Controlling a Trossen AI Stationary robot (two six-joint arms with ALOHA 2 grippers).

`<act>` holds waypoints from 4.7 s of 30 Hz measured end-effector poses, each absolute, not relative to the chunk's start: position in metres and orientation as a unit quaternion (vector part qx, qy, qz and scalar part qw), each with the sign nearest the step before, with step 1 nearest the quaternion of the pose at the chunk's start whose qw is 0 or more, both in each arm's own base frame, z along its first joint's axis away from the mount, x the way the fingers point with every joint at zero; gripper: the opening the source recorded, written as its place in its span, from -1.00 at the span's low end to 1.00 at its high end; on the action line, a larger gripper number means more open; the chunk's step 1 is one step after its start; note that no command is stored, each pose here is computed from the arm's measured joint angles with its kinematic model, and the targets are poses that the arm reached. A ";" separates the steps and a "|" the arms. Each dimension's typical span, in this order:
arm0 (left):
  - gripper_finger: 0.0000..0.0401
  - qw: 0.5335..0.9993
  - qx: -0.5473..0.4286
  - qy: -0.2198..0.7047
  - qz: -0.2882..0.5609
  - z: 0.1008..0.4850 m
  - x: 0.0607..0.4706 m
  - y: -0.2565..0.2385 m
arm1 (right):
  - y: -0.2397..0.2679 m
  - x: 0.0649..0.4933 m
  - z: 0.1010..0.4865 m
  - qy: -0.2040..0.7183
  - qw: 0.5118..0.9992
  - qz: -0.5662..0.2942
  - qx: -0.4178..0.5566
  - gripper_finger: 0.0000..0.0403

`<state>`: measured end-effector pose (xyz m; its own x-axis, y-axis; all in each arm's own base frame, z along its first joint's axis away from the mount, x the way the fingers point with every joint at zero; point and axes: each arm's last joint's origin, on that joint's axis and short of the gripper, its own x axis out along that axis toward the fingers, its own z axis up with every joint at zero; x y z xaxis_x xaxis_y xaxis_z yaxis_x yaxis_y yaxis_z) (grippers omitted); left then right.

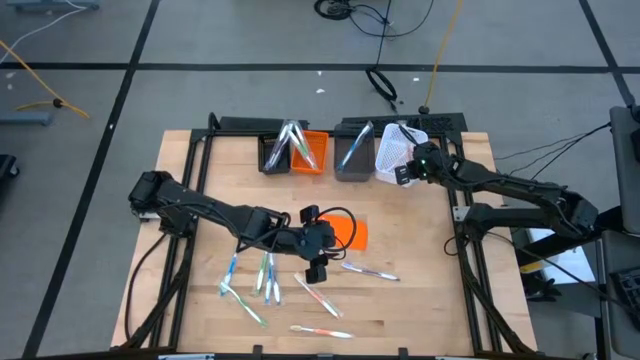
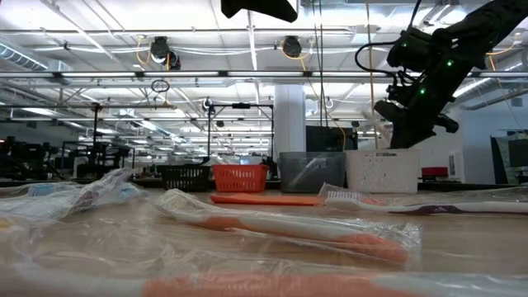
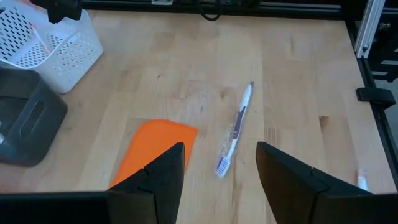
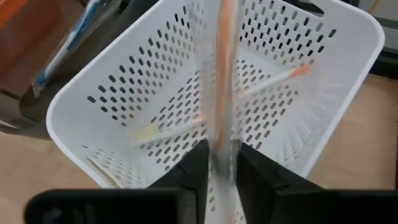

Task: Pick & Place Toothbrushes
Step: Put the orange toothbrush into the white bin, then put the violet toothbrush into the black bin

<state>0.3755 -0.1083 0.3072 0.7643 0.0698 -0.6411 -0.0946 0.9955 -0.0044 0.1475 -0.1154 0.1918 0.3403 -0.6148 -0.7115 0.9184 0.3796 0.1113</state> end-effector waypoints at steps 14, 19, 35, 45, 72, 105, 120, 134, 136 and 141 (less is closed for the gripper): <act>0.00 0.939 -0.018 0.340 0.044 0.307 0.376 -0.108 | -0.115 0.149 0.193 0.289 0.784 -0.484 0.260 -0.49; 0.00 0.939 -0.021 0.340 0.045 0.307 0.376 -0.108 | -0.115 0.154 0.196 0.276 0.811 -0.438 0.274 -0.52; 0.00 0.939 -0.020 0.341 0.045 0.307 0.375 -0.108 | -0.071 0.190 0.208 0.252 0.914 -0.117 0.296 -0.54; 0.00 0.937 -0.019 0.345 0.045 0.306 0.375 -0.108 | 0.005 0.186 0.166 0.320 0.895 0.028 0.308 -0.54; 0.00 0.938 -0.020 0.344 0.045 0.307 0.375 -0.108 | 0.121 0.182 0.133 0.301 0.938 0.059 0.163 -0.54; 0.00 0.935 -0.018 0.350 0.046 0.306 0.374 -0.108 | 0.138 0.205 0.122 0.391 0.918 -0.011 0.073 -0.54; 0.00 0.935 -0.018 0.350 0.047 0.306 0.374 -0.108 | 0.139 0.206 0.121 0.395 0.914 -0.004 0.091 -0.54; 0.00 0.935 -0.018 0.350 0.047 0.306 0.374 -0.108 | 0.141 0.205 0.109 0.412 0.905 -0.027 0.104 -0.90; 0.00 0.935 -0.018 0.350 0.047 0.306 0.374 -0.108 | 0.141 0.206 0.109 0.411 0.906 -0.024 0.102 -0.92; 0.00 0.935 -0.018 0.350 0.046 0.306 0.374 -0.108 | 0.141 0.206 0.111 0.401 0.911 -0.025 0.095 -0.93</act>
